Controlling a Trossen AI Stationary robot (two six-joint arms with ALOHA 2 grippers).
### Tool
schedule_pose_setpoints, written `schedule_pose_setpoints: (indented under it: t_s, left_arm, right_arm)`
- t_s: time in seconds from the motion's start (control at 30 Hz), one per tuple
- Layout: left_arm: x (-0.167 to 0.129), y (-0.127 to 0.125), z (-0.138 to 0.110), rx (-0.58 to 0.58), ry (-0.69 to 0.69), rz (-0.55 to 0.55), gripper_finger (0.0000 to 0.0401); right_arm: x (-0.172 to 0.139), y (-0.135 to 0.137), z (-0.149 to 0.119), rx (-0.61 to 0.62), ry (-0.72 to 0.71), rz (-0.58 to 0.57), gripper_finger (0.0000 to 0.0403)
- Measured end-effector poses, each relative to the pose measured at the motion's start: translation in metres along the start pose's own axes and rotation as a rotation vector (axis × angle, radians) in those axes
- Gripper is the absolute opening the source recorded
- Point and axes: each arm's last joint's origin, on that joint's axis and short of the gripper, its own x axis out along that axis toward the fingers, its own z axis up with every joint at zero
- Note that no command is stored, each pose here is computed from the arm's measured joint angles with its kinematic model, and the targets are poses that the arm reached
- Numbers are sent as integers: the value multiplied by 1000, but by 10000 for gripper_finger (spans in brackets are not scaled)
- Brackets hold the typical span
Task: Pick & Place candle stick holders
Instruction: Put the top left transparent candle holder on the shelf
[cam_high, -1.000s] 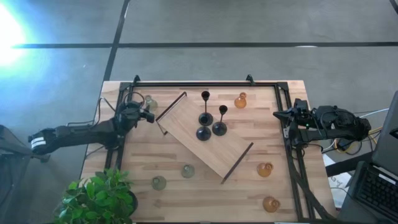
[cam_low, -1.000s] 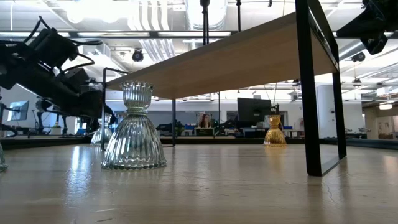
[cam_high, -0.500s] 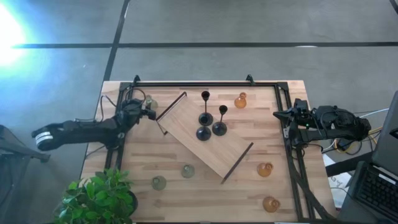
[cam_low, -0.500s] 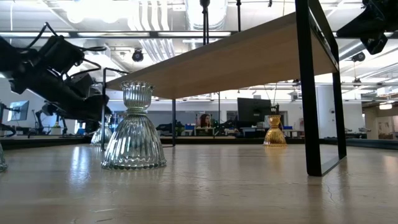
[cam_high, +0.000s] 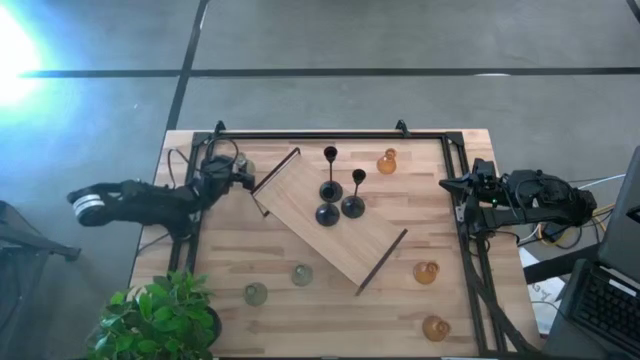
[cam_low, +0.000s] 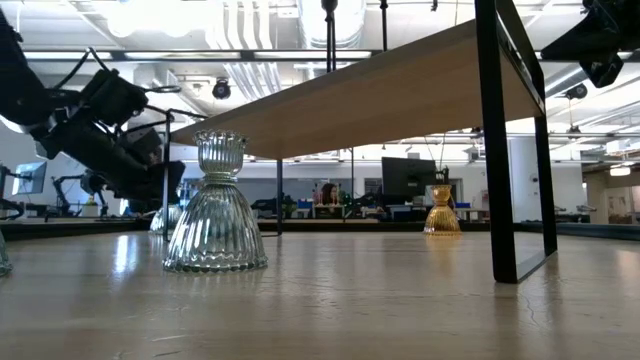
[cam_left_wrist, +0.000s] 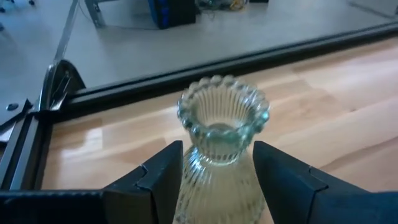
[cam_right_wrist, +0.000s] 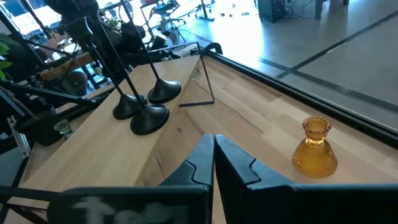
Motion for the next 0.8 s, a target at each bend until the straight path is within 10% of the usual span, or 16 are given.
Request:
schedule_pose_setpoints:
  t_s: [0.8]
  left_arm:
    - [15, -3, -1, 24, -29, 41, 166]
  right_arm:
    - [0, 0, 0, 0, 0, 0, 8]
